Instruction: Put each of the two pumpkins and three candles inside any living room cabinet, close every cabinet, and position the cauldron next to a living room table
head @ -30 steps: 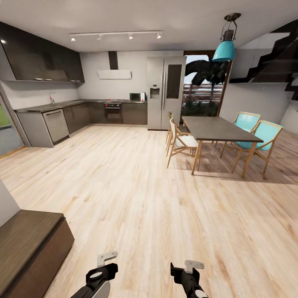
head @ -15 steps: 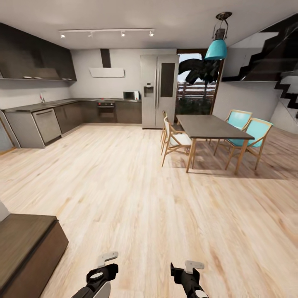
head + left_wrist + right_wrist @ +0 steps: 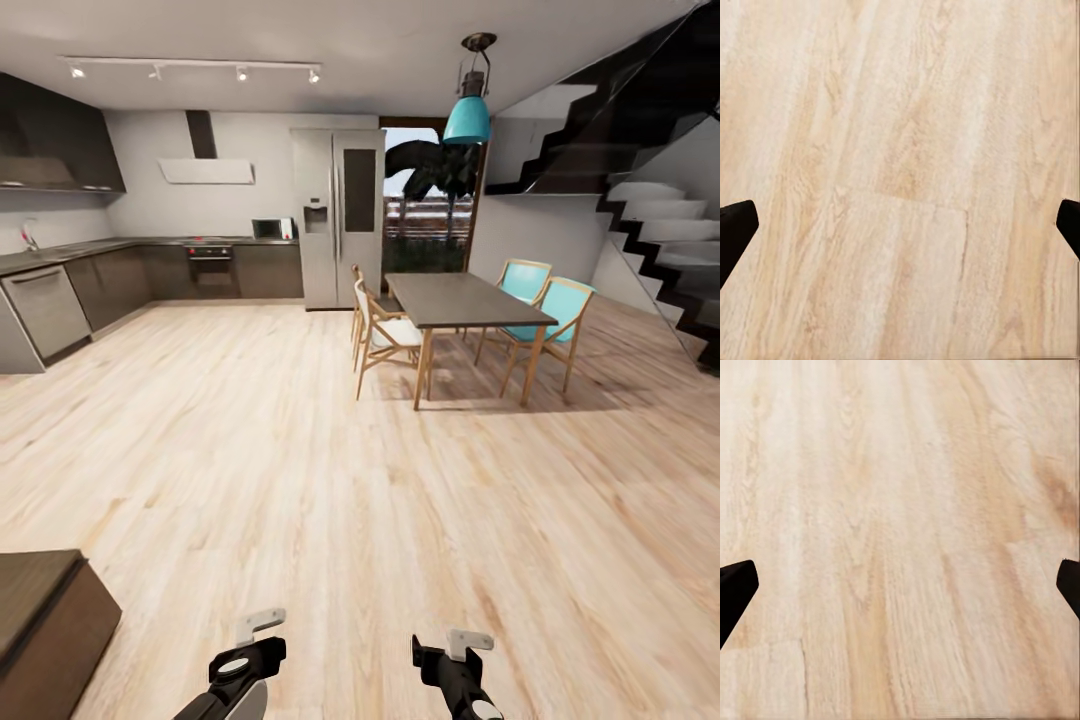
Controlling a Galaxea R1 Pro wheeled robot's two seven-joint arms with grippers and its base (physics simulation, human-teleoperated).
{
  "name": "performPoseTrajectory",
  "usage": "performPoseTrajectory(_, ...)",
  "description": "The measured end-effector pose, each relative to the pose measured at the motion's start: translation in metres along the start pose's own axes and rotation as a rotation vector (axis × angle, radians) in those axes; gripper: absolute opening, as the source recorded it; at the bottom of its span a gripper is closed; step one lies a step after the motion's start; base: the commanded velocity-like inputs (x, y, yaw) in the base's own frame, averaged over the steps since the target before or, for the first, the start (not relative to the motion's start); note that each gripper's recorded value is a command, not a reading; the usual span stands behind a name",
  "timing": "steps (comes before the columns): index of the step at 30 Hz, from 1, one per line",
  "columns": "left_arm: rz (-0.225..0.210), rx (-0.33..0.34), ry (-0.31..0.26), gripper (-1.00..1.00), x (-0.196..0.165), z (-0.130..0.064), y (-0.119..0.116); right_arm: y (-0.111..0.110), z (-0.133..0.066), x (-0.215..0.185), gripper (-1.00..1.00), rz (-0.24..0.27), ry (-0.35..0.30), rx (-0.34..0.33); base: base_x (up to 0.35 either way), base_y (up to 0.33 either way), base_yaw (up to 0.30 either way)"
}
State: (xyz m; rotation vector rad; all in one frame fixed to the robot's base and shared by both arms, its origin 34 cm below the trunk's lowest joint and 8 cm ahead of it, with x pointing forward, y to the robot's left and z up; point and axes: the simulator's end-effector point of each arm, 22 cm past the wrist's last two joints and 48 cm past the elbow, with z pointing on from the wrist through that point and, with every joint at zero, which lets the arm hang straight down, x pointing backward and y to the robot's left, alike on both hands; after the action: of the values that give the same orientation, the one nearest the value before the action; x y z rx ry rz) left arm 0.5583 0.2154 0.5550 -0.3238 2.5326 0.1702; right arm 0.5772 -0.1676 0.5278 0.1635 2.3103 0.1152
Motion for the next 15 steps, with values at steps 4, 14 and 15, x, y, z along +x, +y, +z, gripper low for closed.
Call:
performPoseTrajectory(4, 0.0, 0.0, 0.002, 1.0, 0.0007, 0.0004, 0.0001, 0.0, 0.0002, 0.0008, 1.0, -0.001, 0.002, 0.0, 0.0, 0.0, -0.27)
performPoseTrajectory(14, 0.0, -0.001, 0.006, 1.0, 0.0026, 0.0013, 0.0004, -0.0004, 0.0006, 0.0029, 1.0, 0.001, 0.006, 0.001, 0.0, 0.0, -0.27)
performPoseTrajectory(15, 0.0, -0.002, 0.007, 1.0, 0.0027, 0.0015, 0.0008, -0.0004, 0.0006, 0.0031, 1.0, 0.0, 0.006, 0.001, 0.0, 0.0, -0.269)
